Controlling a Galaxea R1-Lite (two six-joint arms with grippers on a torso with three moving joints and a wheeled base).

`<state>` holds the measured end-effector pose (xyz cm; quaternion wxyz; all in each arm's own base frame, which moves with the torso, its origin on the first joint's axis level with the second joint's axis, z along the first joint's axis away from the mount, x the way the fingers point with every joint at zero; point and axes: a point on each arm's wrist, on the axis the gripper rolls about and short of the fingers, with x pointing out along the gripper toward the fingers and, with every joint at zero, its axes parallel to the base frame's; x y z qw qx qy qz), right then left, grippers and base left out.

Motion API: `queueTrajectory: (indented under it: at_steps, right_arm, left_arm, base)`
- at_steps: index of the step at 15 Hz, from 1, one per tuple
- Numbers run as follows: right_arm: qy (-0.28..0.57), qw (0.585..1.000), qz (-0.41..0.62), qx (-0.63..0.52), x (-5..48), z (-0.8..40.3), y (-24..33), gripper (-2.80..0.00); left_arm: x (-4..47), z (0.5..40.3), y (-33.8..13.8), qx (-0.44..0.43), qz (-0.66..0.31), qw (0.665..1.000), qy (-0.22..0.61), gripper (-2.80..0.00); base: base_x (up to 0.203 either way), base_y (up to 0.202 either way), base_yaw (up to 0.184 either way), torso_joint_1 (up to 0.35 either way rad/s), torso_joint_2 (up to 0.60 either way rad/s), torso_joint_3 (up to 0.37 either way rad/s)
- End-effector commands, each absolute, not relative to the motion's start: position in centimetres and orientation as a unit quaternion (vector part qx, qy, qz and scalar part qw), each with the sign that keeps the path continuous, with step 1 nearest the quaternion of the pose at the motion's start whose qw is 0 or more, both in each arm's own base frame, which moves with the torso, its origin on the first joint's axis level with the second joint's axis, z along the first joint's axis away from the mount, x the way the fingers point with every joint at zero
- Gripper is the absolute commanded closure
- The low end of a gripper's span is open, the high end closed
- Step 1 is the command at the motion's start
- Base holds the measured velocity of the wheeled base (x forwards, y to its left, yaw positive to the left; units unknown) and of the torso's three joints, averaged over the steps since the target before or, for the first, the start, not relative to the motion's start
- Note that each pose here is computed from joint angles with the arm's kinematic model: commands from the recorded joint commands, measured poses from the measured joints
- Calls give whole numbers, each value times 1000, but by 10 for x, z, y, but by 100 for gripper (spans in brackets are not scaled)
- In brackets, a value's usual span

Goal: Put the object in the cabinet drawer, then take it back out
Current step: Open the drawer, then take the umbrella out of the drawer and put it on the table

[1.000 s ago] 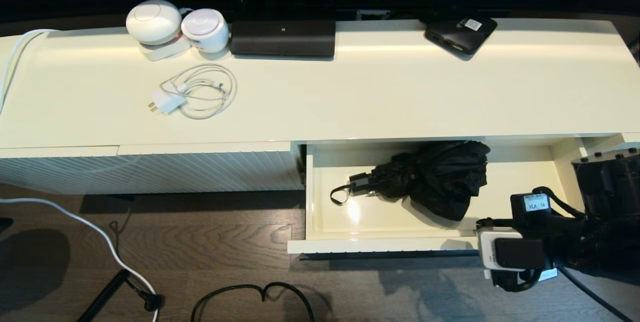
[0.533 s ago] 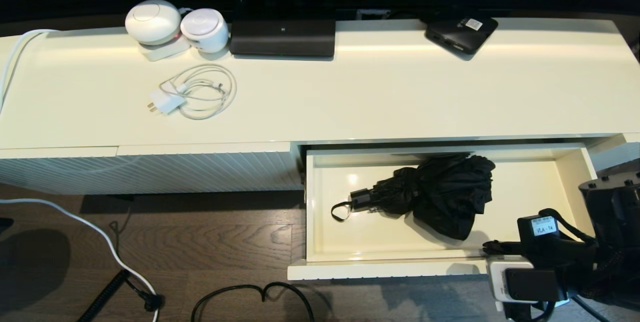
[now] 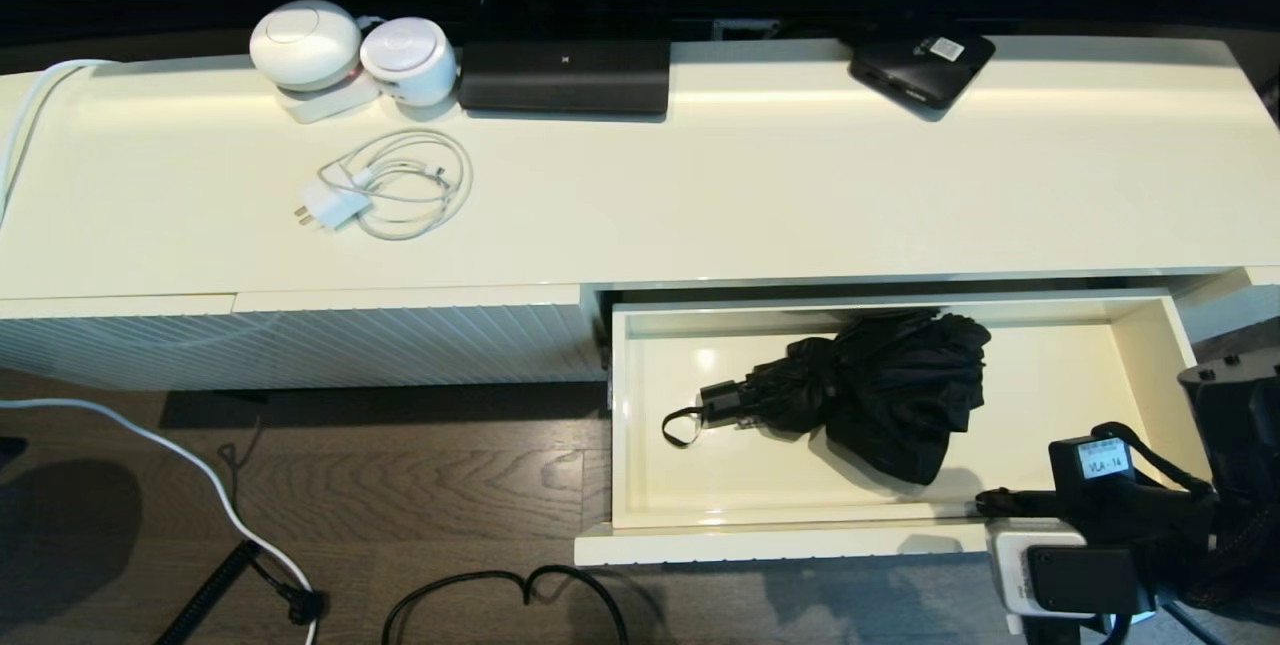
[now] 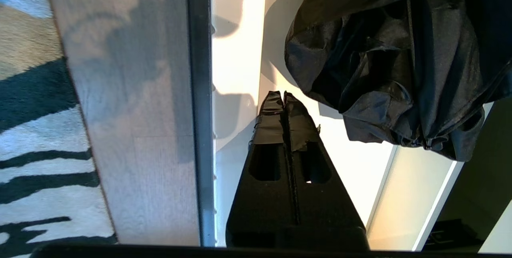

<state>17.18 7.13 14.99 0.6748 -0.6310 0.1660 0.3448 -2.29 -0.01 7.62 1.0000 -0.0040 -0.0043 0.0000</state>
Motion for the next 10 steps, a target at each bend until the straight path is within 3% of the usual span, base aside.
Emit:
queueTrajectory:
  at_steps: [1,4,5,10]
  right_arm:
    - [126,706,310,-624,182,176,74,0]
    - [110,761,278,-575,192,210,78,0]
    - [127,761,285,-569,188,213,77,0]
    - [123,702,287,-640,182,223,62,0]
  left_arm:
    - [-23,76,0,-5,0,1000,-5,0]
    - [-23,76,0,-5,0,1000,-5,0]
    - [-23,76,0,-4,1,1000,-5,0]
    - [-23,76,0,-4,0,1000,-5,0]
  base:
    - [0,0,0,0,0,0]
    - [0,0,0,0,0,0]
    - [0,0,0,0,0,0]
    - [0,0,0,0,0,0]
